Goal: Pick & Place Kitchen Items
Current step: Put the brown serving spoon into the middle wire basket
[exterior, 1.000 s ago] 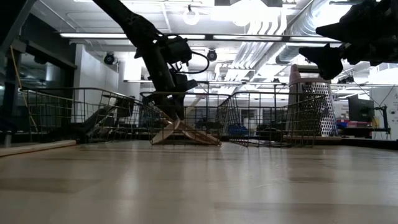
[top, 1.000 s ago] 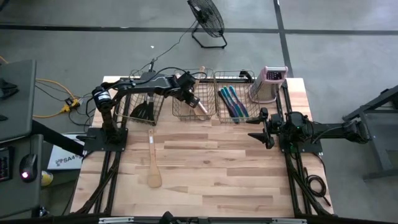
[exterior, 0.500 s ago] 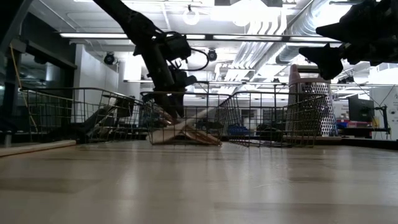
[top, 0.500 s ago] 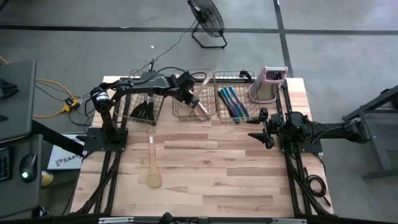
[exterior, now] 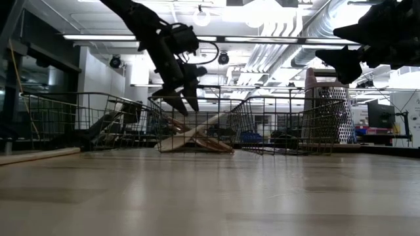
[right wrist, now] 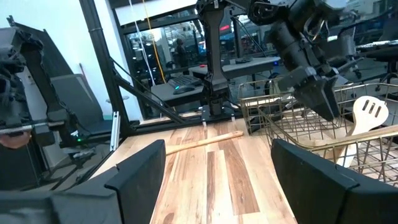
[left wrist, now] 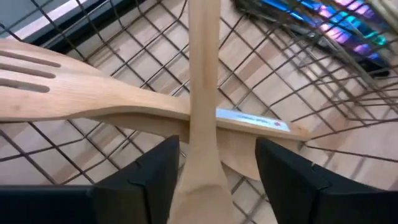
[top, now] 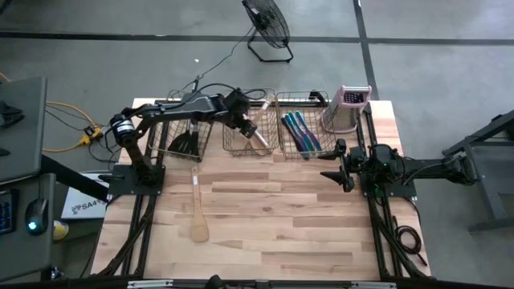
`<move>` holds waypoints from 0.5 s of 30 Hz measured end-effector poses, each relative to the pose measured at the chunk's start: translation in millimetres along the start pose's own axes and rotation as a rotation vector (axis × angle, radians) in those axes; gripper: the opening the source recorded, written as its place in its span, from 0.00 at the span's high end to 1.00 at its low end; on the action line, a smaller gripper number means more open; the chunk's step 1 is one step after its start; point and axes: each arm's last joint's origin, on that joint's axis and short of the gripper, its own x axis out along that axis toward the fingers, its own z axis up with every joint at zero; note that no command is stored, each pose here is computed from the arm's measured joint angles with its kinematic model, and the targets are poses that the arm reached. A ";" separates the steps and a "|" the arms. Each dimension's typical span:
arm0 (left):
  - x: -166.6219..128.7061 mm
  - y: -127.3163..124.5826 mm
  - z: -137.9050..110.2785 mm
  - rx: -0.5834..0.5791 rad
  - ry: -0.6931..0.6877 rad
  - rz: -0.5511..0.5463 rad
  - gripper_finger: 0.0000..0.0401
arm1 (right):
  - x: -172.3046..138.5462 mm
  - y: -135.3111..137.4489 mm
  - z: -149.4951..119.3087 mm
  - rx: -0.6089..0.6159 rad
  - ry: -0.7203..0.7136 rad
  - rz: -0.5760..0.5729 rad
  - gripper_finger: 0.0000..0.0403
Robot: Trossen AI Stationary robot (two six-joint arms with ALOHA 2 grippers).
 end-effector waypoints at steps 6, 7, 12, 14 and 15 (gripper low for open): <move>-25.3 -2.0 5.3 -0.016 -0.054 -0.030 0.45 | 0.0 -0.1 0.0 0.000 0.000 -0.002 0.29; -30.3 -1.8 5.2 -0.029 -0.055 -0.030 0.45 | 0.0 -0.1 -0.1 0.000 0.000 -0.002 0.29; -52.1 -0.6 2.8 -0.092 -0.048 -0.029 0.45 | 0.0 -0.1 0.0 0.000 0.000 -0.002 0.29; -59.9 0.2 1.1 -0.115 -0.040 -0.026 0.45 | 0.0 -0.1 -0.1 0.000 0.000 -0.002 0.29; -63.5 0.6 0.1 -0.127 -0.035 -0.024 0.45 | 0.0 -0.1 -0.1 0.000 0.000 -0.001 0.29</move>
